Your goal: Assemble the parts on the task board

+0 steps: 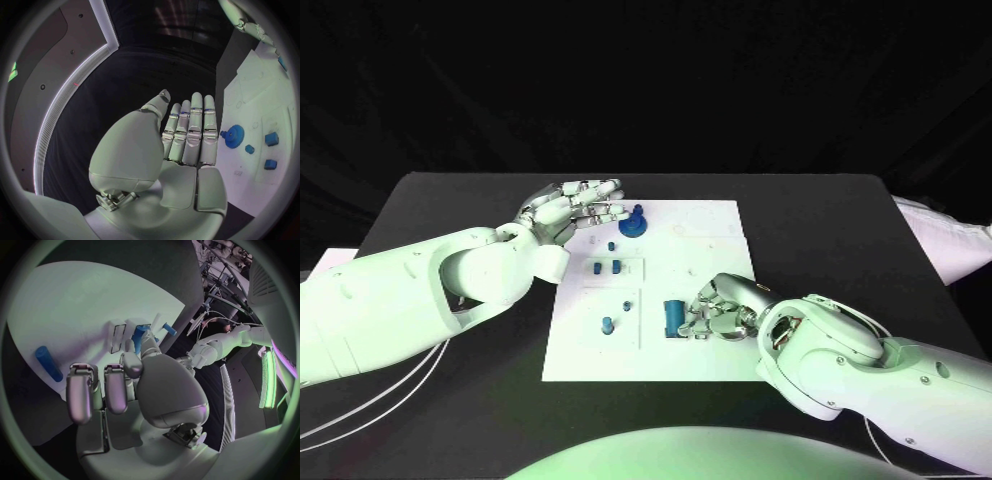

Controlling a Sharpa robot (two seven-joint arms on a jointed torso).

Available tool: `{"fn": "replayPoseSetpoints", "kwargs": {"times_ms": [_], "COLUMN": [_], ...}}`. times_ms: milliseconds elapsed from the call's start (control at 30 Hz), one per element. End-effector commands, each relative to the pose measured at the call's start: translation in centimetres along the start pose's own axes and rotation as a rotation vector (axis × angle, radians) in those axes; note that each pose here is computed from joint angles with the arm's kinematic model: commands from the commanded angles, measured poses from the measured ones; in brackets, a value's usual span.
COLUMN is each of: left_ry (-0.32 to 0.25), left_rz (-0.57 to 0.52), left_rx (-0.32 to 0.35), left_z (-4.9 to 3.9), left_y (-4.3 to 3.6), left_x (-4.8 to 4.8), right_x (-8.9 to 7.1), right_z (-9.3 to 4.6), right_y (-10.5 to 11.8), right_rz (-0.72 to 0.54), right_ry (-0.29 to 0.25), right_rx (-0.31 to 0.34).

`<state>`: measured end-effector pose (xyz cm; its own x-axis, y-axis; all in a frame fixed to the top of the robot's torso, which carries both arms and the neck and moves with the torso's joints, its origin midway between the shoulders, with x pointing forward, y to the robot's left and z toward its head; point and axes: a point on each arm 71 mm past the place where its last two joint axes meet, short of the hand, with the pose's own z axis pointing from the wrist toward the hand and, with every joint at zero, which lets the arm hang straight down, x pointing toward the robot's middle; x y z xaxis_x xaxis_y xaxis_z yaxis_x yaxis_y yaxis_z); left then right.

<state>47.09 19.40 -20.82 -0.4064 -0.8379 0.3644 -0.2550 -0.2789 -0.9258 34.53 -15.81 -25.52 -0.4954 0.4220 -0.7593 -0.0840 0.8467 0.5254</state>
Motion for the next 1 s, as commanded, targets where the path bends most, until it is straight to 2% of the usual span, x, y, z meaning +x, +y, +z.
{"fn": "replayPoseSetpoints", "kwargs": {"times_ms": [33,233,500,733,1000], "left_ry": [0.024,0.023,0.019,0.018,0.017], "left_rz": [-0.005,-0.005,-0.004,-0.004,-0.005], "left_rx": [0.004,0.004,0.004,0.004,0.003], "left_z": [0.04,0.0,-0.1,-0.11,-0.14], "left_y": [-0.02,-0.03,-0.09,-0.07,0.0], "left_x": [0.29,0.23,0.03,-0.04,-0.15], "right_x": [-0.1,-0.5,-1.6,-4.2,-5.3], "right_z": [0.0,-0.5,-2.1,-2.8,-3.1], "right_y": [0.1,0.2,-1.6,-4.2,-6.0], "right_rz": [-0.055,-0.021,0.028,-0.07,-0.166], "right_ry": [-0.018,-0.057,-0.041,-0.095,-0.108], "right_rx": [-0.016,-0.021,0.033,0.091,0.131]}}
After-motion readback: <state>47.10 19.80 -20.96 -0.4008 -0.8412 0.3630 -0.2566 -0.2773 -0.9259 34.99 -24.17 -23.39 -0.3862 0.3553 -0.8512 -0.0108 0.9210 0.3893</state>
